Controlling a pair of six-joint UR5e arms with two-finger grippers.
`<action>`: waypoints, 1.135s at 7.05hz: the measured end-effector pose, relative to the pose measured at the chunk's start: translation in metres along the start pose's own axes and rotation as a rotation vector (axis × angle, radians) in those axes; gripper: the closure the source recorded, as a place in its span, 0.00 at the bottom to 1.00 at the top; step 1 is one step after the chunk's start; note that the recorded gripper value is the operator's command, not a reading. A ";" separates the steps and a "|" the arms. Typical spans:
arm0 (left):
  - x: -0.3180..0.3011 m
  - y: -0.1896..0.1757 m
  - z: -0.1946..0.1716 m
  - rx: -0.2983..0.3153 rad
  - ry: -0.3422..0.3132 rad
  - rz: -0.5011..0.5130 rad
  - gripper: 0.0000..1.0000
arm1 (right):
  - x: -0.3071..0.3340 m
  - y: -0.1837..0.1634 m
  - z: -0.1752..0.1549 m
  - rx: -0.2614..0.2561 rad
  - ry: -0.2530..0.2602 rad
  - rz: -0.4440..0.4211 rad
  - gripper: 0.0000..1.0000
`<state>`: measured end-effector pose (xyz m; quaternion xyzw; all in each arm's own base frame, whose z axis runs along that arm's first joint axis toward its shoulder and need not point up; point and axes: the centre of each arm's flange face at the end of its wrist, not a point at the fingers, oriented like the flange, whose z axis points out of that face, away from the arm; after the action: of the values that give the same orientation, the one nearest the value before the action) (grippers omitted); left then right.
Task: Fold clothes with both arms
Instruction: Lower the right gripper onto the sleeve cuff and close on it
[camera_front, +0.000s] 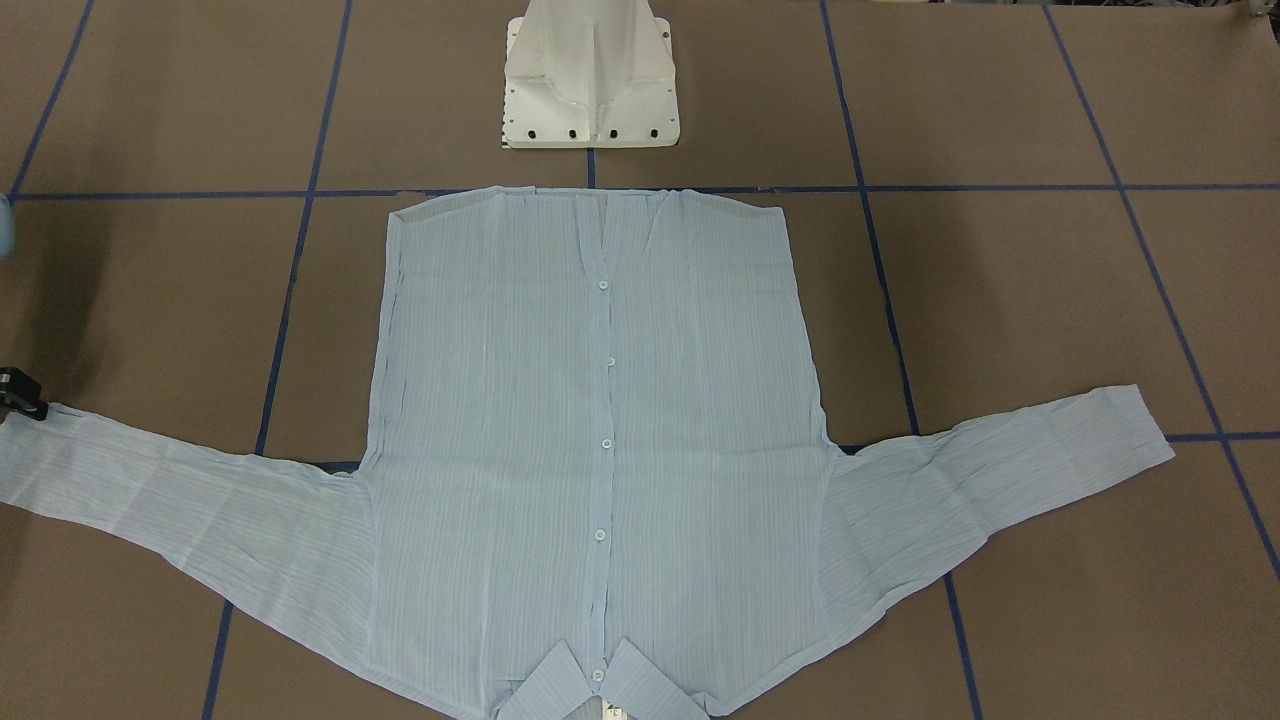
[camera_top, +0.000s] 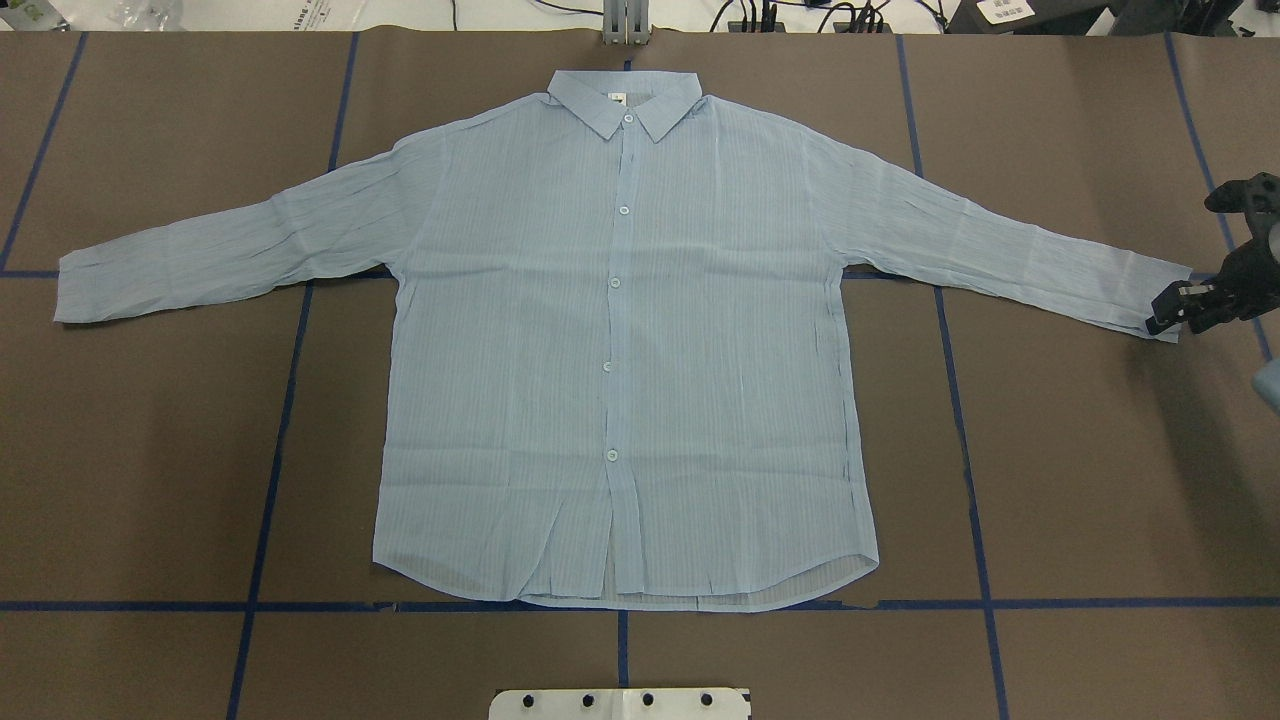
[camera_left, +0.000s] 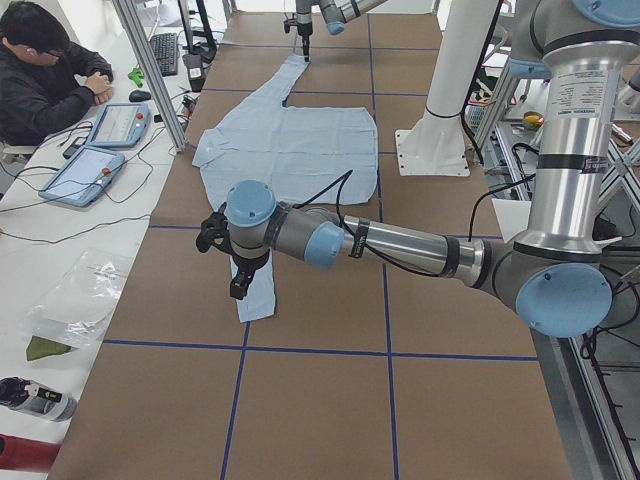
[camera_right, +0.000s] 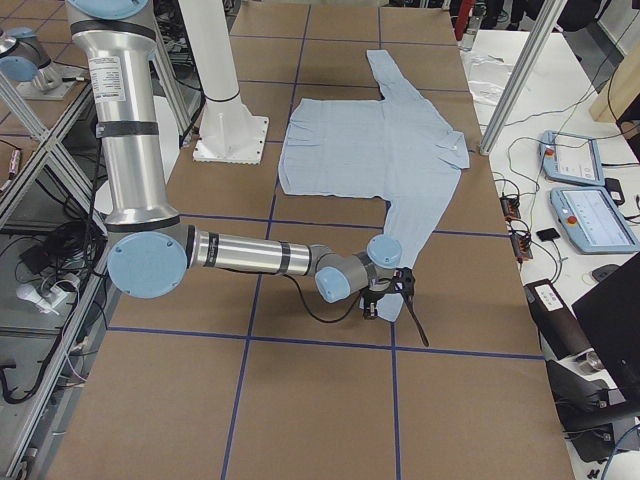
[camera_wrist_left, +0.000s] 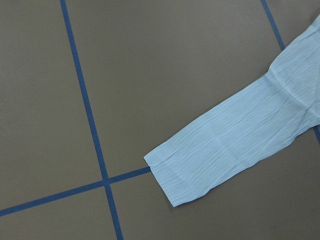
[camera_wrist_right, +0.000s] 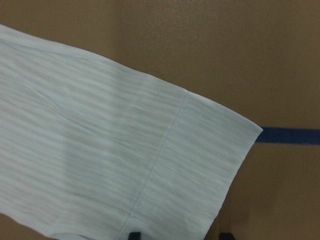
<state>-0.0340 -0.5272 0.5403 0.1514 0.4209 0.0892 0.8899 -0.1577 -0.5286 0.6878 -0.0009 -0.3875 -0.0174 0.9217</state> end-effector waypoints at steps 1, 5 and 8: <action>0.000 0.000 0.000 0.000 0.000 0.000 0.00 | 0.000 0.000 0.000 -0.001 0.000 0.002 0.47; 0.001 -0.003 -0.001 0.003 -0.001 0.004 0.00 | 0.000 -0.001 -0.002 0.001 0.002 0.008 0.59; 0.001 -0.005 -0.001 0.004 -0.001 0.004 0.00 | 0.002 -0.002 -0.005 0.007 0.001 0.013 0.58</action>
<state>-0.0339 -0.5314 0.5371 0.1539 0.4204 0.0903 0.8896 -0.1529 -0.5311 0.6859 -0.0003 -0.3869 -0.0103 0.9221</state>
